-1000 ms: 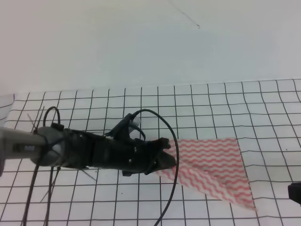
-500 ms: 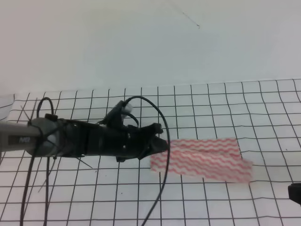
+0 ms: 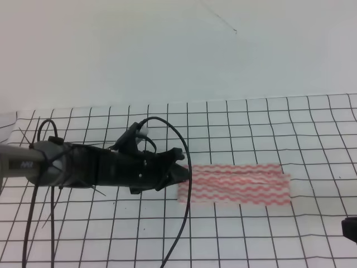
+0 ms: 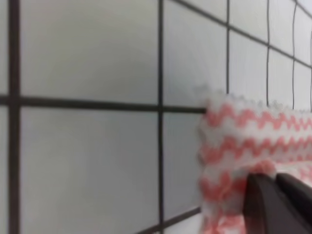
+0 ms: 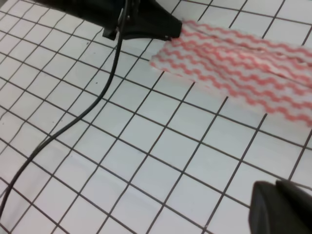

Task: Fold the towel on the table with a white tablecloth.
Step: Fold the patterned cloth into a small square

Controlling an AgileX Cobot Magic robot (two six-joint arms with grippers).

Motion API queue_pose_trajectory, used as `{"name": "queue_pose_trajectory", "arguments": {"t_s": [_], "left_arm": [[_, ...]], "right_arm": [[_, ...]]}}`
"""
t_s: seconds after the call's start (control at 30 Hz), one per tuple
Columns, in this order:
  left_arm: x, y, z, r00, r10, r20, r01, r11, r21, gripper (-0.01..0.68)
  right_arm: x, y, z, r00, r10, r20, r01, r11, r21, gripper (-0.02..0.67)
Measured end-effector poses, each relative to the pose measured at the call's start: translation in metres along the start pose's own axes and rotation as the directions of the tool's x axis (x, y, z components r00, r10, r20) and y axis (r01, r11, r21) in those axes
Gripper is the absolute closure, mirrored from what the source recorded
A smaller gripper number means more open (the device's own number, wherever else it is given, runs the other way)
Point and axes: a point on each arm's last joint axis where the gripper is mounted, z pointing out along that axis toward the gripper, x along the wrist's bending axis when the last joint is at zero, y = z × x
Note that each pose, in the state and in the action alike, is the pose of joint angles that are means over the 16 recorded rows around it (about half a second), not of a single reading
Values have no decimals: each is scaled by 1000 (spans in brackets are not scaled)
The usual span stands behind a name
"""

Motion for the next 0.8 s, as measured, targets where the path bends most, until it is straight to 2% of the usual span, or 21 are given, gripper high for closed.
{"name": "queue_pose_trajectory", "arguments": {"t_s": [0.13,0.57,0.67,0.8], "left_arm": [[-1,0,2,1000,18,19,-18,1000,11,627],[-8,16,-9,988,41,146,-45,999,22,433],[-6,21,-16,982,30,187,-35,999,27,419],[-7,29,-29,967,25,255,-34,999,30,450]], "right_arm": [[0,0,0,1000,-1,0,1,1000,0,640],[0,0,0,1000,-3,2,3,1000,-2,640],[-1,1,0,1000,-3,5,4,1000,-4,641],[-2,5,1,1000,-6,3,6,1000,0,641]]}}
